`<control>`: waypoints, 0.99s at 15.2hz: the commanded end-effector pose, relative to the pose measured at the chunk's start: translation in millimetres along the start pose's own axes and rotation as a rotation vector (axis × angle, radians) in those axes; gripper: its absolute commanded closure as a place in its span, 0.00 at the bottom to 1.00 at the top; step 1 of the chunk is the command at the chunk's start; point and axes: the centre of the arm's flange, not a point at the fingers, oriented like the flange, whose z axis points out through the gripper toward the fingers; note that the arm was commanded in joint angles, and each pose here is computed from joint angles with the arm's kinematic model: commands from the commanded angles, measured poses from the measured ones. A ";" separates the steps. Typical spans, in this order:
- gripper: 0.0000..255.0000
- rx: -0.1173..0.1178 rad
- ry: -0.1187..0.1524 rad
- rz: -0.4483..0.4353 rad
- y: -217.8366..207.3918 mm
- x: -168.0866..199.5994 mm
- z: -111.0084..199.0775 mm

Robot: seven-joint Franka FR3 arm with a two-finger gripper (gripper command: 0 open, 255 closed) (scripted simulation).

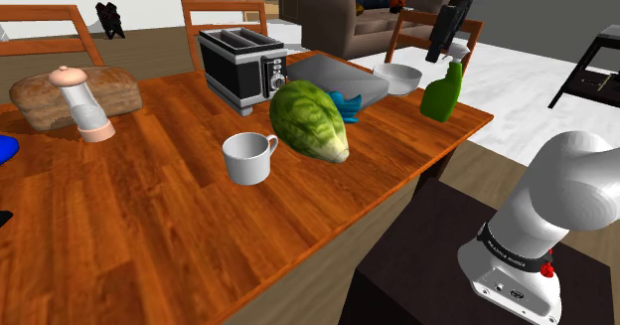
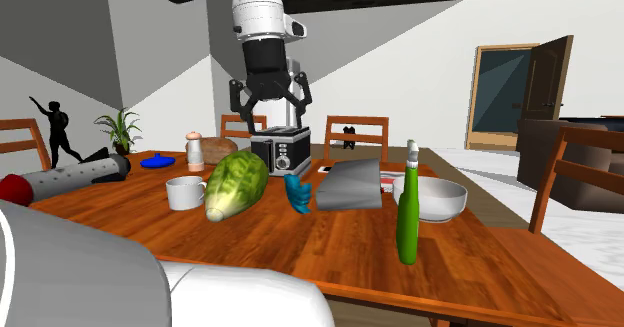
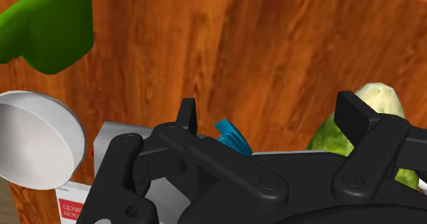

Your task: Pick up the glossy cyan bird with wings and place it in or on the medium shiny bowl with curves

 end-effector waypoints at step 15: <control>0.00 0.085 -0.031 -0.398 39.2 138.9 125.9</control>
